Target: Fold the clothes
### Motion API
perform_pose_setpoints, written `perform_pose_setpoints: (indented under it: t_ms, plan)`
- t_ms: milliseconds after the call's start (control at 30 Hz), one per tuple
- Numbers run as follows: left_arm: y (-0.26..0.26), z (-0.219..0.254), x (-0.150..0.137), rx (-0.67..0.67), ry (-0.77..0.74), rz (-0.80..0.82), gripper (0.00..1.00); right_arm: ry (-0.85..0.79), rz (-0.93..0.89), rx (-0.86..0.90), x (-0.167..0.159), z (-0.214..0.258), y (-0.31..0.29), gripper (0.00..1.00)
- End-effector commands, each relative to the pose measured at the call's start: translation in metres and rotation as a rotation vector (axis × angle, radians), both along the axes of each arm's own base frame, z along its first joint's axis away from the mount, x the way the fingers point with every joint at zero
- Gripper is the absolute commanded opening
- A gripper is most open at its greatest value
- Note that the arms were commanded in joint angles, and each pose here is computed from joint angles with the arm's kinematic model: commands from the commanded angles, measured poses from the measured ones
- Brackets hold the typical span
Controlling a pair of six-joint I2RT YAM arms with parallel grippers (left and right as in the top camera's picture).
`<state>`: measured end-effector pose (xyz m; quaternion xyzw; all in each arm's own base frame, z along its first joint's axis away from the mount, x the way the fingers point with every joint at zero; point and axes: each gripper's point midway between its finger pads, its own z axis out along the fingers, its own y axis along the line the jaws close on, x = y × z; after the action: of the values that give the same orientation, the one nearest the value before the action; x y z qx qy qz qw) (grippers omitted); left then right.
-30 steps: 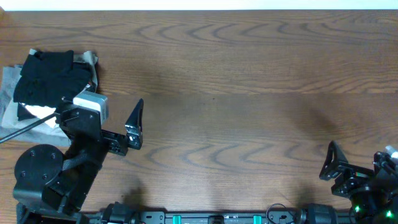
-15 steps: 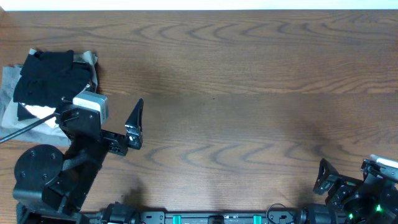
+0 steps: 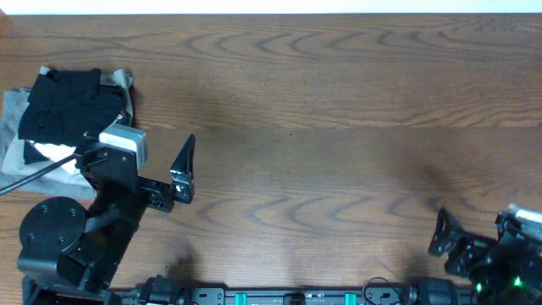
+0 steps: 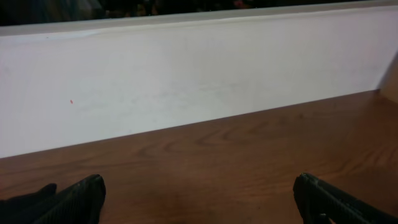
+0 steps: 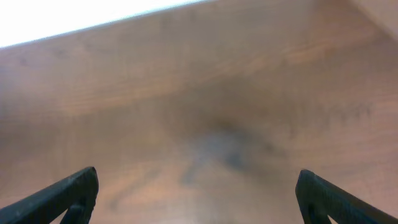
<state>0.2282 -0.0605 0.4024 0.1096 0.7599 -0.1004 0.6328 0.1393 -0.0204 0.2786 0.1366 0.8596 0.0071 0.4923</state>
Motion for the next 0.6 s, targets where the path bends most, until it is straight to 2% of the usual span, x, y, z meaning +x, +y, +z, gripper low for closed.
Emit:
perform_pose_setpoints:
  t_ms: [0,167,233,567]
  plan:
    - [0.001,0.0,0.0,0.008,-0.005,0.006,0.98,-0.043,0.049,-0.042,0.017,-0.004,0.003,0.99]
    - [0.001,0.0,0.0,0.008,-0.005,0.006,0.98,-0.233,0.19,-0.087,0.066,-0.016,0.02,0.99]
    - [0.001,0.0,0.0,0.008,-0.005,0.006,0.98,-0.279,0.214,-0.083,0.076,-0.025,0.024,0.99]
    - [0.001,0.0,0.0,0.008,-0.005,0.006,0.98,-0.434,0.277,-0.088,0.098,-0.086,0.038,0.99]
